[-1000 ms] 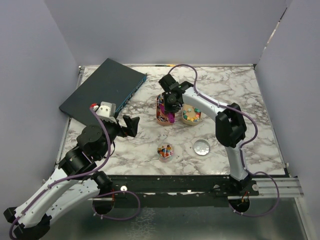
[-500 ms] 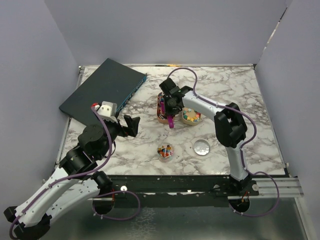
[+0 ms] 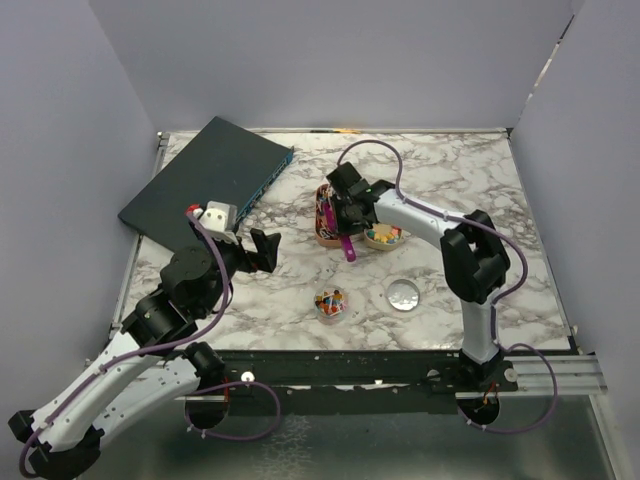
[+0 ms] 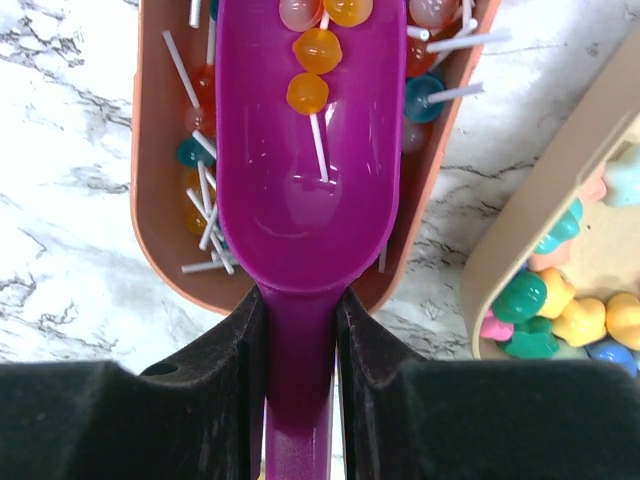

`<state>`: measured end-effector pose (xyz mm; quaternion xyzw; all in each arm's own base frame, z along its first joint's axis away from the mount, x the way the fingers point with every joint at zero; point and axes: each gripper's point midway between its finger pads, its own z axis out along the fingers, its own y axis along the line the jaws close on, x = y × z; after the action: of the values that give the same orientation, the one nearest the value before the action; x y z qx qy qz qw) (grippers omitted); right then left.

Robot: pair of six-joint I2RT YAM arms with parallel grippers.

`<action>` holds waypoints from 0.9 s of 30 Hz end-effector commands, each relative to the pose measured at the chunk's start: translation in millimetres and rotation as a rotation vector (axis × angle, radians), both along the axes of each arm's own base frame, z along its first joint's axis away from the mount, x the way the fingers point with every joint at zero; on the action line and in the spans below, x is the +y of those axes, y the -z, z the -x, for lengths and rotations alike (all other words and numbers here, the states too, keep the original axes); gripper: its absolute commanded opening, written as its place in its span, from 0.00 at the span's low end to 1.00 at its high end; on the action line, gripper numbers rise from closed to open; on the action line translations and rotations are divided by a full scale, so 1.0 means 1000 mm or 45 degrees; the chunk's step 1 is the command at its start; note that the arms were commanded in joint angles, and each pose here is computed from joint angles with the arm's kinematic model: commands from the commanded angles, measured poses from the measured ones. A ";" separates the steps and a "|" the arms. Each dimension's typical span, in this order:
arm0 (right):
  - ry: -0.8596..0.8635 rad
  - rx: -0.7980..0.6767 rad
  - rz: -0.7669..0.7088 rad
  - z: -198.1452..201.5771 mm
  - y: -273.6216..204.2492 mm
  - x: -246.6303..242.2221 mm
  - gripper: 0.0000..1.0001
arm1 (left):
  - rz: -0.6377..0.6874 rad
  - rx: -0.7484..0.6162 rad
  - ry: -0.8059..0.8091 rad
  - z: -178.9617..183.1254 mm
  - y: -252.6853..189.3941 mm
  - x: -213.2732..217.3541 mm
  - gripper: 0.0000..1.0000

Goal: Pack the candies
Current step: Scoop the fake candies from the storage box.

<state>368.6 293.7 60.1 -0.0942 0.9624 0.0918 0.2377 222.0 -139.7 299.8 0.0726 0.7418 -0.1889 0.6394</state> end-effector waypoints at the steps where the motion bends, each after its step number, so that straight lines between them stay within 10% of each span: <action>1: -0.014 -0.087 -0.026 -0.002 -0.028 -0.006 0.01 | -0.049 0.019 -0.030 -0.003 0.010 0.004 0.99; 27: -0.533 -0.288 -0.053 0.092 -0.104 -0.054 0.01 | -0.100 0.068 -0.057 -0.013 0.023 0.002 0.99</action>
<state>298.7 240.1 135.5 -0.2056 0.9235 0.1189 0.3013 232.3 -142.7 285.4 0.0746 0.7595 -0.1670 0.6242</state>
